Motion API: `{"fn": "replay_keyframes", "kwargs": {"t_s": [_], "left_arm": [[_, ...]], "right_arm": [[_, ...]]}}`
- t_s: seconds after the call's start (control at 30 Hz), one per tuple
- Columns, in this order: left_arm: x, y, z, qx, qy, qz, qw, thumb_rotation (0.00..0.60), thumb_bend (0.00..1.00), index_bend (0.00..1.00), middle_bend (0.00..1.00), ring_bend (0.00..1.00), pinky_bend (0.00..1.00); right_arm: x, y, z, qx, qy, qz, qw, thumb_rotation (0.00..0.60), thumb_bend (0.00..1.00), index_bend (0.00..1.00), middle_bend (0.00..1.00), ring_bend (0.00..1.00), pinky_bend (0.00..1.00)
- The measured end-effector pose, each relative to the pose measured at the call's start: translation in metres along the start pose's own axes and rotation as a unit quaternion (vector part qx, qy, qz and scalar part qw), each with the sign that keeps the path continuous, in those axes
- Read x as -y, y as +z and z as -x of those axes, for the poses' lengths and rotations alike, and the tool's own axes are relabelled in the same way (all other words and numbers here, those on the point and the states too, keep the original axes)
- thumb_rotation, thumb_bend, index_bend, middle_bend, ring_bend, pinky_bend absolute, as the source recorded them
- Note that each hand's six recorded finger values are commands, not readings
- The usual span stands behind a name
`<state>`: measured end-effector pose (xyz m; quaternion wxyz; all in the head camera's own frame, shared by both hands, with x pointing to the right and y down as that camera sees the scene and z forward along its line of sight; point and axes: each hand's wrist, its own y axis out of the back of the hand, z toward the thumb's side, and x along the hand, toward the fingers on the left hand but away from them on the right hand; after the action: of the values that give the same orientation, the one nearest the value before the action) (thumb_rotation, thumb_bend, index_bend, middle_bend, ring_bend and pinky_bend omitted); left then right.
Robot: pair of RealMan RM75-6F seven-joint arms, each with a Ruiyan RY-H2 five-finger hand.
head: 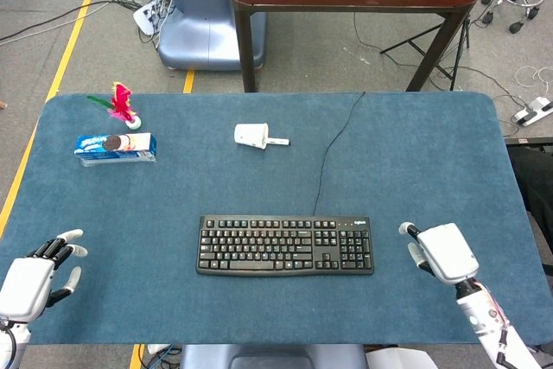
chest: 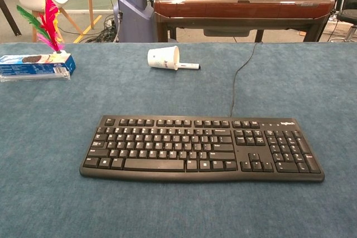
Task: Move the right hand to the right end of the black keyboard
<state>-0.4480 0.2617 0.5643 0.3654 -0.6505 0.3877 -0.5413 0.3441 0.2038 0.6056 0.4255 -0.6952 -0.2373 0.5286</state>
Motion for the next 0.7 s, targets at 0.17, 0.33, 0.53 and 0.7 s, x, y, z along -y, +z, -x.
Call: {"fn": "replay_keyframes", "kwargs": {"t_s": [0.17, 0.33, 0.53, 0.7], "left_arm": [[0.001, 0.0, -0.001, 0.001, -0.002, 0.0, 1.0, 0.6, 0.41, 0.43, 0.25, 0.31, 0.53], [0.002, 0.002, -0.001, 0.005, -0.003, 0.002, 1.0, 0.6, 0.41, 0.43, 0.25, 0.31, 0.53], [0.001, 0.0, -0.003, 0.002, -0.004, 0.003, 1.0, 0.6, 0.41, 0.43, 0.25, 0.31, 0.53], [-0.001, -0.003, -0.004, -0.002, -0.001, 0.004, 1.0, 0.6, 0.41, 0.44, 0.25, 0.31, 0.53]], "right_arm": [[0.011, 0.017, 0.012, -0.023, 0.023, -0.016, 0.9993, 0.6, 0.81, 0.42, 1.0, 1.0, 1.0], [0.024, 0.031, 0.021, -0.043, 0.046, -0.031, 0.9975, 0.6, 0.88, 0.42, 1.0, 1.0, 1.0], [0.034, 0.044, 0.029, -0.057, 0.064, -0.042, 0.9954, 0.6, 0.99, 0.42, 1.0, 1.0, 1.0], [0.044, 0.053, 0.036, -0.069, 0.086, -0.055, 0.9924, 0.6, 1.0, 0.42, 1.0, 1.0, 1.0]]}}
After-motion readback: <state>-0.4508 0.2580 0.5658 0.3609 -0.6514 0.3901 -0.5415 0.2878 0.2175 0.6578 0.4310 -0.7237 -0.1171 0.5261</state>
